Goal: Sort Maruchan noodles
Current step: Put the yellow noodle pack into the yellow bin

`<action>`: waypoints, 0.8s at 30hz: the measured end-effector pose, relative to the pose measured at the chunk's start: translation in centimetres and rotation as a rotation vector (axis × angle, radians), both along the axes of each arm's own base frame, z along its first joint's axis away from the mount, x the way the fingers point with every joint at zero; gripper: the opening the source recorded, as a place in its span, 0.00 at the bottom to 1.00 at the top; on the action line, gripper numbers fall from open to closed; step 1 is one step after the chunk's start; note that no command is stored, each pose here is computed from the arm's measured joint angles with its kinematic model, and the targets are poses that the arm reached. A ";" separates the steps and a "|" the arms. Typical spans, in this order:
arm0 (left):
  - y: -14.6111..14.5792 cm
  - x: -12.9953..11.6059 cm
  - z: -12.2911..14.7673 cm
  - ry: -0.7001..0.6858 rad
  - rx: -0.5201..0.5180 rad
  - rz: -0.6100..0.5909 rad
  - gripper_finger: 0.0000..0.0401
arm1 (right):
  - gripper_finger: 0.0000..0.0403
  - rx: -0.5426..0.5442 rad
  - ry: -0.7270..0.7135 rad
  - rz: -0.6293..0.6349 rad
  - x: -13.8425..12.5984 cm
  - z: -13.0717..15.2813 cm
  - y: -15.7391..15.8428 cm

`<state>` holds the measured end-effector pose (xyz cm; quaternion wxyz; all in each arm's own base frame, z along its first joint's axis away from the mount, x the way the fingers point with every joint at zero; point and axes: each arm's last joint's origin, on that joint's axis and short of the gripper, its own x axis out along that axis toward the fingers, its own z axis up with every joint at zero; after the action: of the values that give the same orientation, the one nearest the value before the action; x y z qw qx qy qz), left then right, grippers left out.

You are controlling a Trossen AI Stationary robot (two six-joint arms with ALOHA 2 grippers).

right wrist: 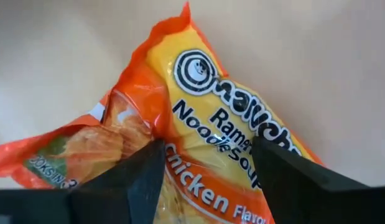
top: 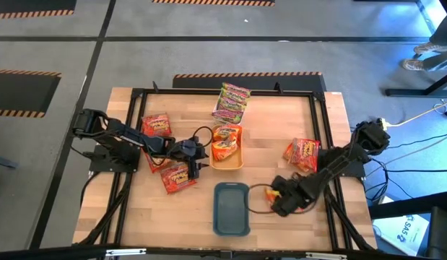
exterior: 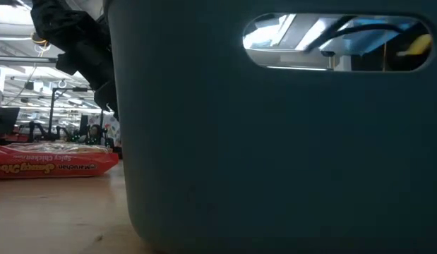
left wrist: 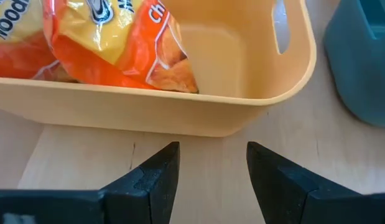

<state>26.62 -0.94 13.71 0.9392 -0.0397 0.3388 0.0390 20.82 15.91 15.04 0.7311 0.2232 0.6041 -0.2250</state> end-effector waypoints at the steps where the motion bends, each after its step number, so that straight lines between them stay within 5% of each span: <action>1: -0.1 0.0 0.0 0.001 -0.005 0.001 0.46 | 0.58 -0.032 -0.015 0.012 0.4 0.0 -0.6; 7: -0.4 -0.8 0.6 0.044 -0.060 0.038 0.46 | 0.58 -0.142 -0.017 0.117 2.2 0.5 -3.7; 13: -0.3 -1.8 1.8 0.050 -0.071 0.057 0.46 | 0.58 -0.190 -0.068 0.182 1.1 5.2 -5.0; 18: -0.3 -1.8 2.2 0.026 -0.070 0.054 0.46 | 0.58 -0.148 -0.108 0.167 -1.1 5.4 -7.0; 24: -0.3 -1.7 2.1 0.029 -0.068 0.053 0.46 | 0.58 0.040 -0.195 0.220 -1.8 1.6 -10.2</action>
<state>24.88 -1.25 15.84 0.9309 -0.0802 0.3525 0.0530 19.04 5.68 16.66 0.8019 0.1909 0.5555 -0.1089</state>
